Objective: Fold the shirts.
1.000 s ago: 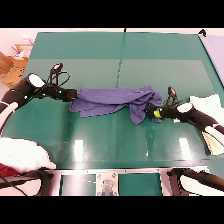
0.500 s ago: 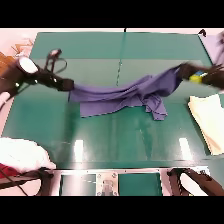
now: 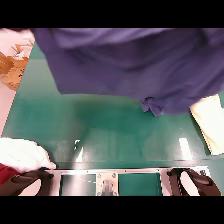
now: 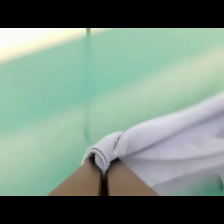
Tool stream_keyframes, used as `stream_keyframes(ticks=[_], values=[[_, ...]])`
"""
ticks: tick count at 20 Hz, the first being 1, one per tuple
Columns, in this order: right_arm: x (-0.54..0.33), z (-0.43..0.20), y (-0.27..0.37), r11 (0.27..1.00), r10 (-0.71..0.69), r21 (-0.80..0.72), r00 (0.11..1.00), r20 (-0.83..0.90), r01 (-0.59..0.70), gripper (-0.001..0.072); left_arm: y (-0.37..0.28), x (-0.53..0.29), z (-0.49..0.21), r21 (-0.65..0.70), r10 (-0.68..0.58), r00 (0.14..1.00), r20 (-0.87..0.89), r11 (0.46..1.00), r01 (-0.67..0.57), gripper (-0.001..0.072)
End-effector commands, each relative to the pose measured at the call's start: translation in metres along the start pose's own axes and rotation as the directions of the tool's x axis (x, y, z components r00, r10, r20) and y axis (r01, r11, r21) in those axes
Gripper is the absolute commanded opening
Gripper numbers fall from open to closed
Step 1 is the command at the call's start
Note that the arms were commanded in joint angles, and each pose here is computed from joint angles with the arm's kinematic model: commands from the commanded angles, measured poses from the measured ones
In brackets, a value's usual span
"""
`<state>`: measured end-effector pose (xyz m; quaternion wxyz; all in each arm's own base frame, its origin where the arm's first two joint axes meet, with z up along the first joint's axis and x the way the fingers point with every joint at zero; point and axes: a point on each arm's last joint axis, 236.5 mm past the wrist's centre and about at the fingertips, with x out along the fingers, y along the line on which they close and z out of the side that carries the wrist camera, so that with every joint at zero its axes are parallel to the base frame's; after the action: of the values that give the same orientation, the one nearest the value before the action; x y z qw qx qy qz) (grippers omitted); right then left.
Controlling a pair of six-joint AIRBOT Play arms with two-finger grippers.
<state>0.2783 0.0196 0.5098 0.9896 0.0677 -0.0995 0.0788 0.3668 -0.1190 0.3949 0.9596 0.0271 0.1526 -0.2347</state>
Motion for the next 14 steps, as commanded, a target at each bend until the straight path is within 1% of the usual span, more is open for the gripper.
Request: stream_keyframes(ticks=[1, 4, 6, 8, 10, 12, 14], values=[[-0.051, 0.092, 0.031, 0.997, 0.018, -0.078, 0.968, 0.251, 0.002, 0.0017, -0.026, -0.099, 0.073, 0.097, 0.040, 0.965, 0.258, 0.993, -0.067, 0.0016], [-0.070, 0.123, 0.042, 0.995, 0.030, -0.100, 0.939, 0.342, 0.005, 0.0017, -0.034, -0.135, 0.092, 0.126, 0.053, 0.941, 0.336, 0.987, -0.100, 0.0016], [-0.066, 0.123, 0.038, 0.995, 0.025, -0.096, 0.940, 0.341, 0.008, 0.0017, -0.029, -0.138, 0.094, 0.132, 0.078, 0.938, 0.338, 0.983, -0.129, 0.0017], [-0.046, 0.111, 0.028, 0.997, 0.014, -0.080, 0.953, 0.302, 0.011, 0.0017, -0.024, -0.128, 0.087, 0.121, 0.086, 0.948, 0.306, 0.984, -0.128, 0.0016], [-0.014, 0.083, 0.013, 0.998, 0.008, -0.055, 0.979, 0.206, 0.003, 0.0017, -0.019, -0.108, 0.075, 0.113, 0.081, 0.967, 0.243, 0.987, -0.111, 0.0017], [0.027, 0.035, -0.006, 1.000, 0.006, 0.012, 0.999, 0.047, -0.007, 0.0017, -0.007, -0.072, 0.054, 0.079, 0.077, 0.987, 0.144, 0.993, -0.089, 0.0017], [0.068, -0.024, -0.027, 0.997, 0.019, 0.080, 0.992, -0.126, -0.009, 0.0017, 0.009, -0.023, 0.018, 0.038, 0.069, 0.998, 0.011, 0.997, -0.069, 0.0017]])
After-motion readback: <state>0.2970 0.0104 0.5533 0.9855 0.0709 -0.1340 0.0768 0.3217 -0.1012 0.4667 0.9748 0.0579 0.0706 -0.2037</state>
